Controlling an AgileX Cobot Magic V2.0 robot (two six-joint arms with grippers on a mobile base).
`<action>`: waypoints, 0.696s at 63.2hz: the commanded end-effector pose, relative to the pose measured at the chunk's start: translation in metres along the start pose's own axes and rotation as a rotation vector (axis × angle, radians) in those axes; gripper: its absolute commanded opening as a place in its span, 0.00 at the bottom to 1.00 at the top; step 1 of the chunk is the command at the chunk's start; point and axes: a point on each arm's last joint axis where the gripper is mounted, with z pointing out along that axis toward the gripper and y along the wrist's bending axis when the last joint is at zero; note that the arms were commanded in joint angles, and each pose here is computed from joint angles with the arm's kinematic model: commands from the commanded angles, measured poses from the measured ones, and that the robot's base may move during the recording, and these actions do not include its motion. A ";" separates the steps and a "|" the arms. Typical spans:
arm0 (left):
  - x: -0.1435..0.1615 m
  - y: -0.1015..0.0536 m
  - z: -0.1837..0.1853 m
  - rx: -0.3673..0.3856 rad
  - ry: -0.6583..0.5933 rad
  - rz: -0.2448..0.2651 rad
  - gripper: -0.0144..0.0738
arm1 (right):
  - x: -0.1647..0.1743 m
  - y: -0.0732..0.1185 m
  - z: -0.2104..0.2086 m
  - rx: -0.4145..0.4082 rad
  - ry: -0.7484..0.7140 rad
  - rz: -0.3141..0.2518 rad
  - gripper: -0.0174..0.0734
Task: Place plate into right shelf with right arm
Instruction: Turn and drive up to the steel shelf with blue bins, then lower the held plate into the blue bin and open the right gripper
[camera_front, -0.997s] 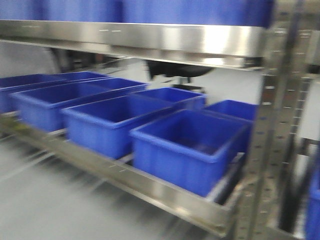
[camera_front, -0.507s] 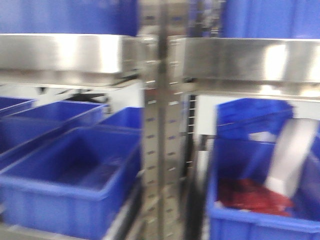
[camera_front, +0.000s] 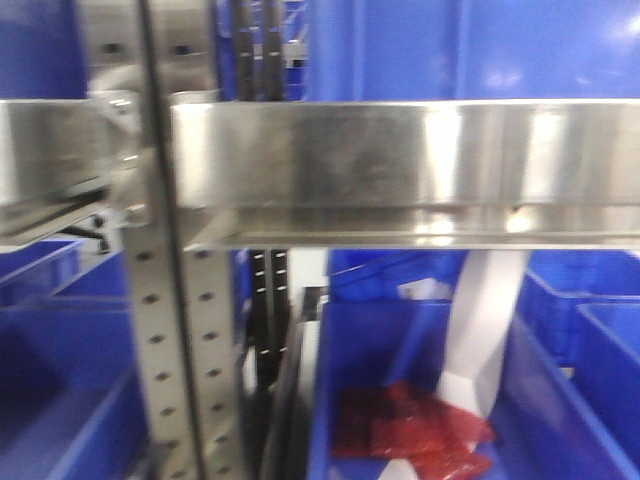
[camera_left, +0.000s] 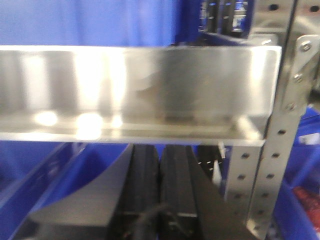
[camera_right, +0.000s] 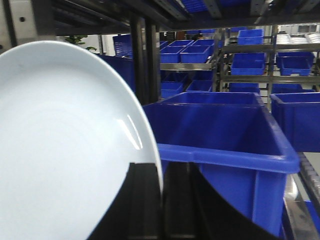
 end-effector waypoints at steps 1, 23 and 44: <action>-0.005 0.002 -0.001 -0.019 -0.086 -0.006 0.11 | -0.017 0.003 0.000 -0.019 -0.107 -0.020 0.25; -0.005 0.002 -0.001 -0.019 -0.086 -0.006 0.11 | -0.017 0.003 0.000 -0.019 -0.107 -0.020 0.25; -0.005 0.002 -0.001 -0.019 -0.086 -0.006 0.11 | -0.017 0.003 0.000 -0.019 -0.107 -0.020 0.25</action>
